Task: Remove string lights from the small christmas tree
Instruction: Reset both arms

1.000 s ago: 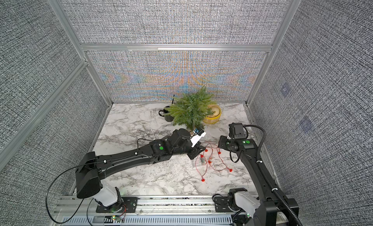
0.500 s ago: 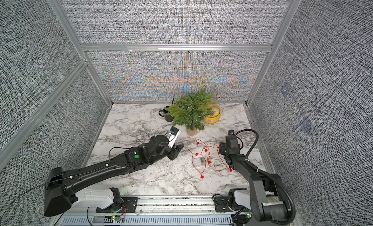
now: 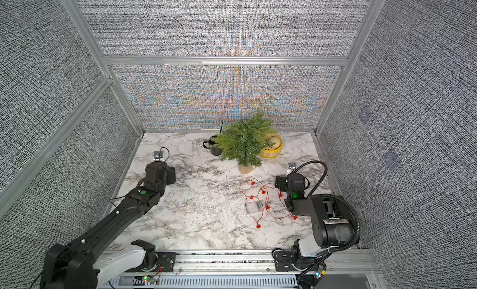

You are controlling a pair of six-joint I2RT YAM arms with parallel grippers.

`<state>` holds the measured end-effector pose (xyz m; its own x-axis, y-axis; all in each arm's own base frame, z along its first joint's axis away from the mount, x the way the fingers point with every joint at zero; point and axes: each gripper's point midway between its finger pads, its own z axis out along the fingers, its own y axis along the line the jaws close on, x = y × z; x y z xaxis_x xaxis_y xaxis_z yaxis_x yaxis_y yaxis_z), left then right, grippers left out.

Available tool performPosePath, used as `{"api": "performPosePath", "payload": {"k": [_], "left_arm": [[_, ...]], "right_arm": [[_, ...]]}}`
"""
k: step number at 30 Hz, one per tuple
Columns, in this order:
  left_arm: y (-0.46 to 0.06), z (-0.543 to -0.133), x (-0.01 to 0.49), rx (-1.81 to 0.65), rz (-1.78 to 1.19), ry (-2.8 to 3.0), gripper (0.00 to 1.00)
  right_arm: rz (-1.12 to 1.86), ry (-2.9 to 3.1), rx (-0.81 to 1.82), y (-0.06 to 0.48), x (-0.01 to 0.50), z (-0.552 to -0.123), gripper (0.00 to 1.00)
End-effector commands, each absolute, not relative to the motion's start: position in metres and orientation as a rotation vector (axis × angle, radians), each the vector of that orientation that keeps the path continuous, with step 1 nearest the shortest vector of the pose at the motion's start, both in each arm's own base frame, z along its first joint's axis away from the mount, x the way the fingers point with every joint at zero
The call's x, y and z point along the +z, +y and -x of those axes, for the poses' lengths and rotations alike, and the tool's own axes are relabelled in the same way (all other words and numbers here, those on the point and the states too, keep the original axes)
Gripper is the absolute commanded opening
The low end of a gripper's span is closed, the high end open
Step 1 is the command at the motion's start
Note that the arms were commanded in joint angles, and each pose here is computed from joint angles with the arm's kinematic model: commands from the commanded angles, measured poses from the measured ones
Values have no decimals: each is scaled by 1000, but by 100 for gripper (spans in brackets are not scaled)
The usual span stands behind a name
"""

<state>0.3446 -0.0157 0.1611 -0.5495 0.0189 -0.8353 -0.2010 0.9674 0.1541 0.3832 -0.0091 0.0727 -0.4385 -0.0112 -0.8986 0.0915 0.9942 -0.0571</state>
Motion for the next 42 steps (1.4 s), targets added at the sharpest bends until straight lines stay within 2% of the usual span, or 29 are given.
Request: {"api": "performPosePath", "payload": {"k": [1, 8, 17, 22, 25, 35, 41, 42], "left_arm": [[-8, -364, 163, 290, 73, 2066, 68], [9, -377, 117, 225, 44, 2017, 67], [22, -389, 103, 123, 105, 1922, 64], [24, -393, 99, 94, 117, 1951, 72], [24, -392, 100, 94, 116, 1945, 81], [23, -392, 99, 91, 109, 1945, 85], [23, -392, 100, 85, 103, 1943, 92], [22, -391, 101, 84, 99, 1936, 98]], "right_arm": [[-64, 1949, -106, -8, 89, -391, 99], [-62, 1941, -109, -7, 90, -391, 99], [-63, 1942, -114, -7, 90, -392, 99], [-61, 1942, -113, -7, 90, -392, 99], [-61, 1942, -114, -7, 90, -392, 99], [-59, 1946, -114, -6, 89, -392, 99], [-63, 1946, -117, -7, 88, -393, 99], [-57, 1941, -114, -6, 89, -393, 99]]}}
